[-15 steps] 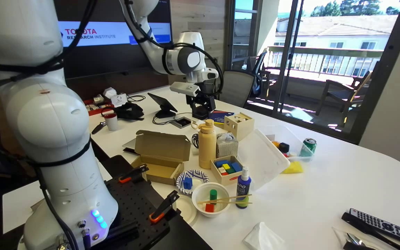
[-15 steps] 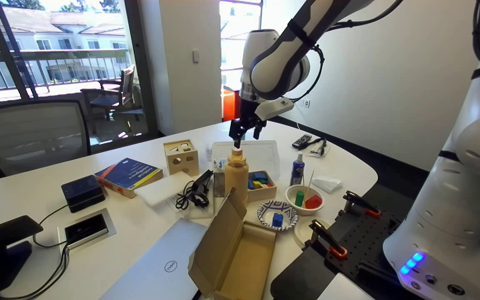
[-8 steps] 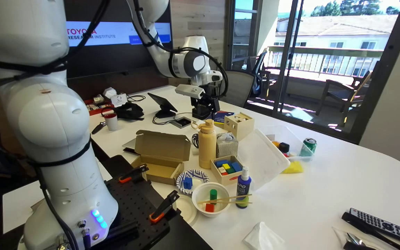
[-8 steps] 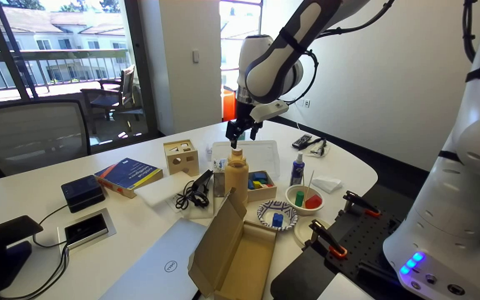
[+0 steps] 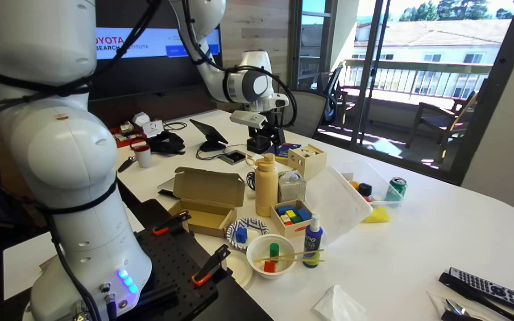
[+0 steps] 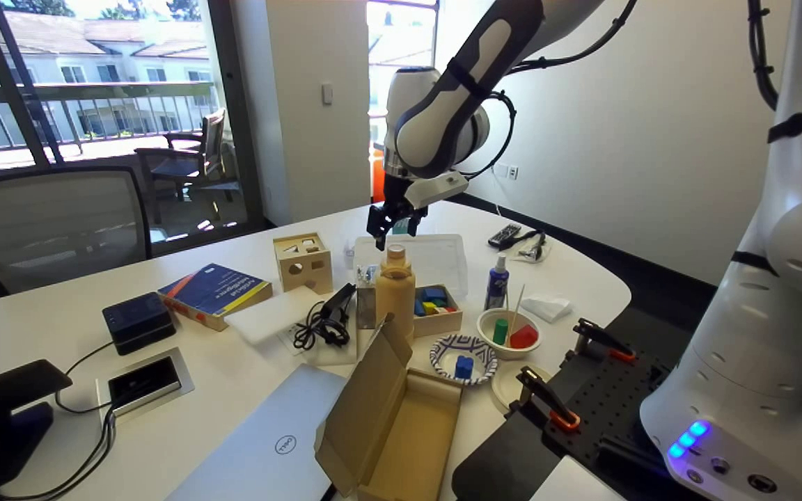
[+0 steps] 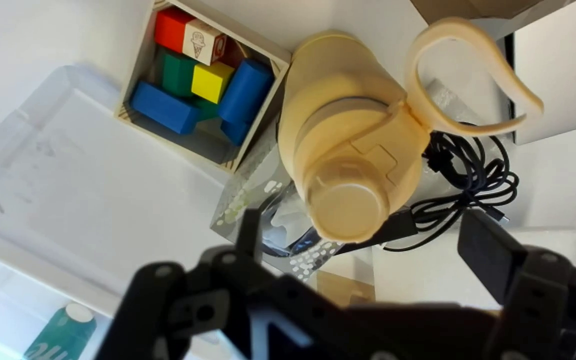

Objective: Open the lid of the beige bottle

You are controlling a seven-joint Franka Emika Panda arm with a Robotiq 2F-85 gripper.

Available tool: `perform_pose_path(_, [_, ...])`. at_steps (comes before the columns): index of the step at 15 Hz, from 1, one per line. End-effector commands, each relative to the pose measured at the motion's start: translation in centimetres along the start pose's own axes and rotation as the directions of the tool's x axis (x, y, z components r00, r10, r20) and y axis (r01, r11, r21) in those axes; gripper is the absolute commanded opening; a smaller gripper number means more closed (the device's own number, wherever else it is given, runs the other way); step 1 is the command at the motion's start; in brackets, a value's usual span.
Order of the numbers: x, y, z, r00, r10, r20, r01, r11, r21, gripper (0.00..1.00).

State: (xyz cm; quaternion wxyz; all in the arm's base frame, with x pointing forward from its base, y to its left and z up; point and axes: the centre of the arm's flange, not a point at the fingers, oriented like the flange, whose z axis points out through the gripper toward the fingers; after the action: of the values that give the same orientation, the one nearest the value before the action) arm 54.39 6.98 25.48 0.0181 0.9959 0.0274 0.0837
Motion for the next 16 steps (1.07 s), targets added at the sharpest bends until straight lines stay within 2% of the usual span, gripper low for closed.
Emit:
perform_pose_path(1, [0.8, -0.2, 0.8, 1.0, 0.028, -0.002, -0.028, 1.0, -0.012, 1.0])
perform_pose_path(5, [0.8, -0.2, 1.5, 1.0, 0.029, 0.013, -0.028, 0.999, -0.017, 0.97])
perform_pose_path(6, [0.7, -0.2, 1.7, 0.999, 0.029, 0.018, -0.028, 0.999, -0.019, 0.84])
perform_pose_path(9, [0.5, -0.4, 2.2, 0.999, 0.026, 0.026, -0.026, 0.999, -0.023, 0.64])
perform_pose_path(14, [0.2, -0.6, 1.9, 0.999, 0.032, 0.027, -0.031, 0.999, -0.029, 0.23])
perform_pose_path(16, [0.1, -0.4, 1.7, 0.999, 0.034, 0.031, -0.033, 0.999, -0.034, 0.21])
